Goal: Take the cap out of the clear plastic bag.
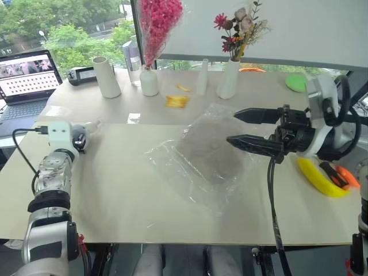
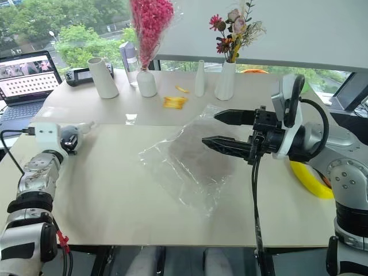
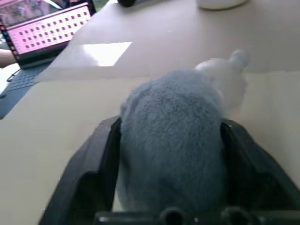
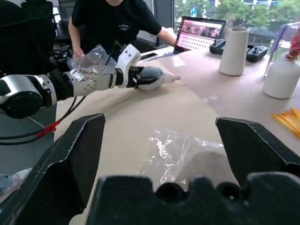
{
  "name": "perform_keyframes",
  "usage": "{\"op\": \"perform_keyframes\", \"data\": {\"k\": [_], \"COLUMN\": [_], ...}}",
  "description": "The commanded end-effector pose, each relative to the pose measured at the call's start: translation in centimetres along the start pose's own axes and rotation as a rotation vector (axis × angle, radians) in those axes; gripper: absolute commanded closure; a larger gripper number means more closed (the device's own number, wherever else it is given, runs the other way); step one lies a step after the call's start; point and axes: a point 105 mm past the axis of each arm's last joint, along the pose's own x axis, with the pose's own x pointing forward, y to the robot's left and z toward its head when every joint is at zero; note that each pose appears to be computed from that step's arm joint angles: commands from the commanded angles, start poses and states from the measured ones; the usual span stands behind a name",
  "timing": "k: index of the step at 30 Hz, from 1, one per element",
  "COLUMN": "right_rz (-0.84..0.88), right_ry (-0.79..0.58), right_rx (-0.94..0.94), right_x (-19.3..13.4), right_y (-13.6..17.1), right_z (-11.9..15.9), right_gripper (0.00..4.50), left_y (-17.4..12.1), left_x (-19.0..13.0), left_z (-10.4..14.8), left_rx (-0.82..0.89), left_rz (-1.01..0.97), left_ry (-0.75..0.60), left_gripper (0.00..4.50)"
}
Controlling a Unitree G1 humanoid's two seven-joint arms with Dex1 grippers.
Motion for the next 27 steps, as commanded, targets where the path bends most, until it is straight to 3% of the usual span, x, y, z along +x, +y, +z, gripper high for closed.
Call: {"op": "perform_keyframes", "data": {"k": [1, 2, 7, 11, 18, 22, 25, 27], "right_rz": [-0.011, -0.01, 0.006, 0.019, 0.019, 0.008, -0.004, -0.011], "right_ry": [-0.036, -0.033, -0.026, -0.016, -0.008, -0.003, -0.001, 0.007], "right_rx": [-0.056, -0.056, -0.056, -0.058, -0.058, -0.056, -0.056, -0.056], "right_x": [-0.4, -0.5, -0.9, -1.0, -0.9, -1.0, -1.1, -1.1], "right_y": [0.1, 0.2, 0.5, 0.6, 0.7, 0.8, 0.7, 0.9], "right_z": [1.2, 1.2, 1.3, 1.2, 0.7, 0.5, 0.3, 0.2], "right_gripper": [0.0, 0.0, 0.0, 0.0, 0.0, 0.0, 0.0, 0.0], "left_y": [-0.6, -0.9, -3.0, -7.4, -14.9, -16.5, -17.2, -18.8], "left_x": [-0.2, -0.2, -1.4, -3.6, -8.7, -9.7, -8.7, -9.0], "left_z": [1.9, 2.2, 8.0, 10.6, 7.8, 6.6, 5.0, 5.2], "left_rx": [0.029, -0.016, -0.118, 0.107, 0.231, 0.271, 0.271, 0.216], "left_rz": [-0.06, -0.077, -0.237, -0.488, -0.944, -1.034, -1.015, -1.049], "left_ry": [-0.076, -0.078, -0.177, -0.196, -0.062, -0.088, 0.025, 0.048], "left_gripper": [0.29, 0.02, 0.02, 0.02, 0.02, 0.02, 0.02, 0.02]}}
